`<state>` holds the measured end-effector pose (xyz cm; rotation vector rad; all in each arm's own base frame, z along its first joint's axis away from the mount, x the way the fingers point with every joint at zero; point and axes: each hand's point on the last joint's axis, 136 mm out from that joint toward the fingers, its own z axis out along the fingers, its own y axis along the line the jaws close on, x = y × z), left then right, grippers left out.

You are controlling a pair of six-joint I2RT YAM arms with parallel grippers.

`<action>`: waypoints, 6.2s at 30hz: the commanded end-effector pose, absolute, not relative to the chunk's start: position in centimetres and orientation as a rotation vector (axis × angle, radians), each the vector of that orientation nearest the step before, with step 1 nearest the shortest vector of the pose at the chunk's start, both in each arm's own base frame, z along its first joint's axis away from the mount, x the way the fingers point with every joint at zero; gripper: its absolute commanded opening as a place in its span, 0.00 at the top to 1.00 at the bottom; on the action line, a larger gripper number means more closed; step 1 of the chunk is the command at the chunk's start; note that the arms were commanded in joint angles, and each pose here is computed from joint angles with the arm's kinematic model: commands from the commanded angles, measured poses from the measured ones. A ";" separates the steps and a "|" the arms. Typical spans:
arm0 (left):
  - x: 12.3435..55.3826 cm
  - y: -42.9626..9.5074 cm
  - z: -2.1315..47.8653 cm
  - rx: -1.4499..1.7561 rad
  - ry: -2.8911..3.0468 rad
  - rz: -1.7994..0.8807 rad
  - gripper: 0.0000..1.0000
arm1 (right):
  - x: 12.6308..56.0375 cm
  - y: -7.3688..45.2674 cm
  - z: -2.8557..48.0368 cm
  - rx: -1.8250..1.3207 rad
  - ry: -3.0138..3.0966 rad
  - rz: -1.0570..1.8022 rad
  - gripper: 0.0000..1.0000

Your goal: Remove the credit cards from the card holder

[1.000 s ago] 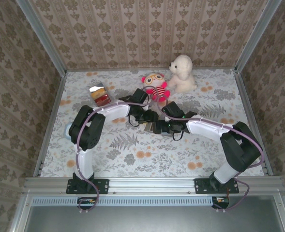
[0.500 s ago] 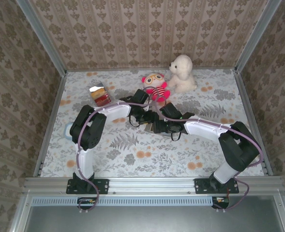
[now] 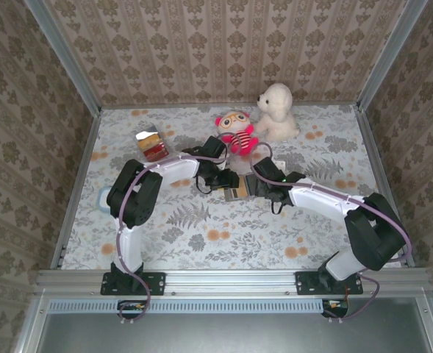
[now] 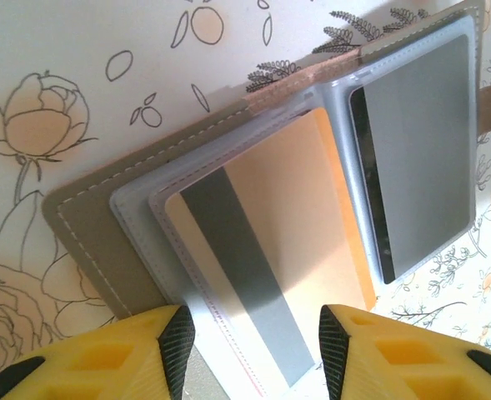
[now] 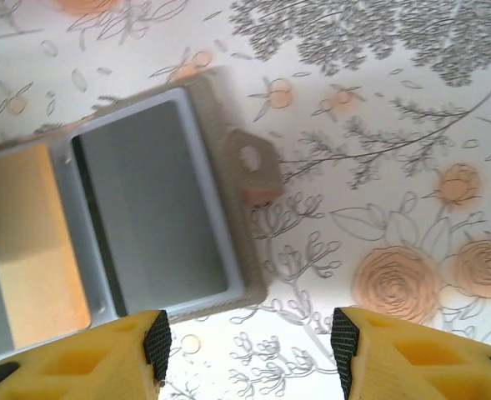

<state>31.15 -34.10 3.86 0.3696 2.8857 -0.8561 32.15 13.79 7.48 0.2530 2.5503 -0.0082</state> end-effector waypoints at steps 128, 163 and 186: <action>29.2 -26.9 6.2 -0.007 2.824 -0.933 0.86 | 31.8 26.0 2.3 -0.056 2.874 0.977 0.96; 26.9 -26.7 0.2 -0.072 2.983 -0.817 0.95 | 32.6 28.2 1.6 0.075 2.847 1.197 0.76; 26.8 -25.8 0.5 -0.078 2.968 -0.811 0.78 | 32.5 25.3 2.0 0.087 2.860 1.058 1.00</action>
